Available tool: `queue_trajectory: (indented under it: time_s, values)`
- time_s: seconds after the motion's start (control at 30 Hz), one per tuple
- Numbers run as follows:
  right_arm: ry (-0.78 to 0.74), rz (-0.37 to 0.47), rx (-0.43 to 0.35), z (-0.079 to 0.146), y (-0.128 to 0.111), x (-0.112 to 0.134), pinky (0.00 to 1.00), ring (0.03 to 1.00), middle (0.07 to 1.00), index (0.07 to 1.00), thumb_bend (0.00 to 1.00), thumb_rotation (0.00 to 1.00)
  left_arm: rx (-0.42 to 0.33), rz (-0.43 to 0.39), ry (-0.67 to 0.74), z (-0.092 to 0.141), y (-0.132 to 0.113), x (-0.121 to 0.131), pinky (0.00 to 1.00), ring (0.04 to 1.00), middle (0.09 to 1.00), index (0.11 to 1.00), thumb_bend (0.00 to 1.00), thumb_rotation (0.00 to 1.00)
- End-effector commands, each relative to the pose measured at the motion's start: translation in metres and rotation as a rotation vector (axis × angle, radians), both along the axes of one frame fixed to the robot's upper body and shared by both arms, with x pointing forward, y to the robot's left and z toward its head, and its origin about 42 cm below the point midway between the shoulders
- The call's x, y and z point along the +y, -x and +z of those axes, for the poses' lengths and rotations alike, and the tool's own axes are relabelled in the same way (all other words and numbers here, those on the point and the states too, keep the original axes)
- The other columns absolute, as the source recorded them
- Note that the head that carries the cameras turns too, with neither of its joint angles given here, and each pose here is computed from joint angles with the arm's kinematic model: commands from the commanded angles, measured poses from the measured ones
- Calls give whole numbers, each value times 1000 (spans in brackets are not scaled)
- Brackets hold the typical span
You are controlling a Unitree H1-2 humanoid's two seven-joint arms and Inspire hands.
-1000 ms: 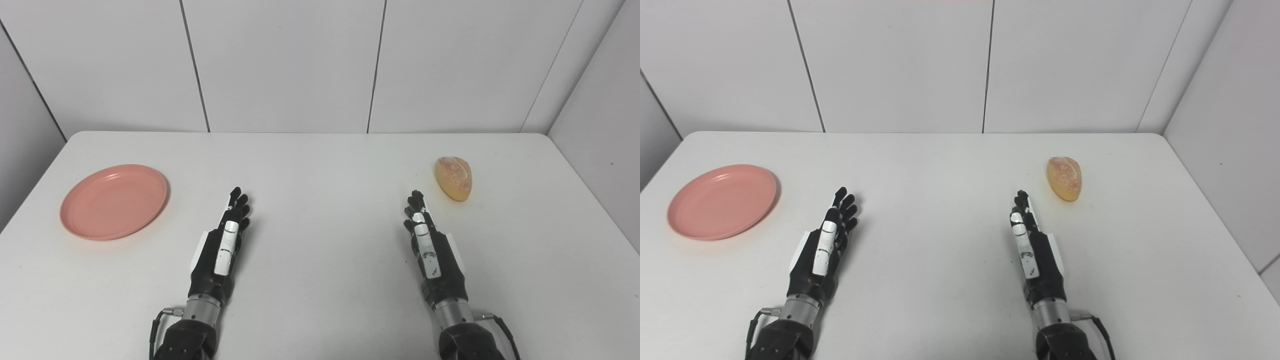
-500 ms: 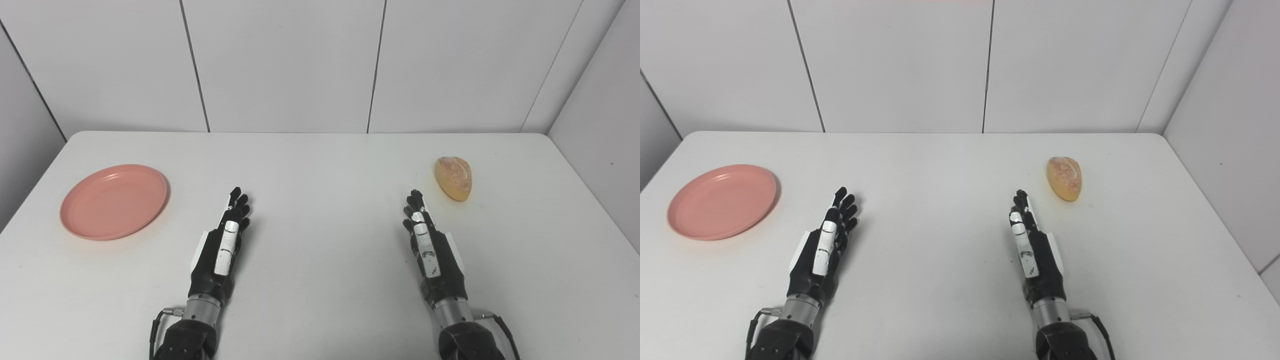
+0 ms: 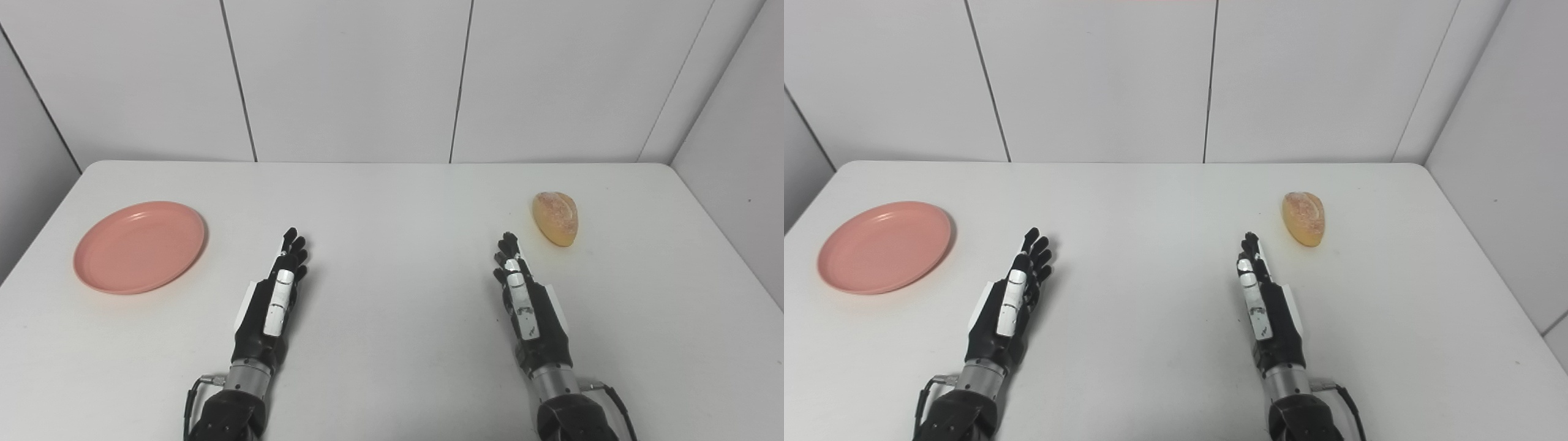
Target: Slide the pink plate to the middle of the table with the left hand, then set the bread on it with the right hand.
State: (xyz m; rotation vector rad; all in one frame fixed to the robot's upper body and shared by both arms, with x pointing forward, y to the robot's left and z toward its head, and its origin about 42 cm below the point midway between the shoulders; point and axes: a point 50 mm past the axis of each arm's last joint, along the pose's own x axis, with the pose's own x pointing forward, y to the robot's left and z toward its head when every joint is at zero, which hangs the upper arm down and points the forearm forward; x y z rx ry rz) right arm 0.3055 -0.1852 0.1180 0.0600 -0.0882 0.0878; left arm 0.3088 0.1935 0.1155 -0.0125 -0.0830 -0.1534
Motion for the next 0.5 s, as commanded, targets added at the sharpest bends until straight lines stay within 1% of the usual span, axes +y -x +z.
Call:
queue_trajectory:
  time_s: [0.0,0.27,0.47]
  values:
    - [4,5,-27,-1,0,-1,1000,1000,1000,1000,671,979,-72,-18,-13,12,-7,-3,1000,1000,1000,1000,656,1000]
    - [-1,7,-22,-4,-1,-7,1000,1000,1000,1000,679,975,-79,-26,-2,9,-8,-4,1000,1000,1000,1000,663,1000]
    - [1,12,-20,-7,3,-16,1000,1000,1000,1000,677,962,-93,-4,11,5,-8,-11,1000,1000,1000,1000,670,1000]
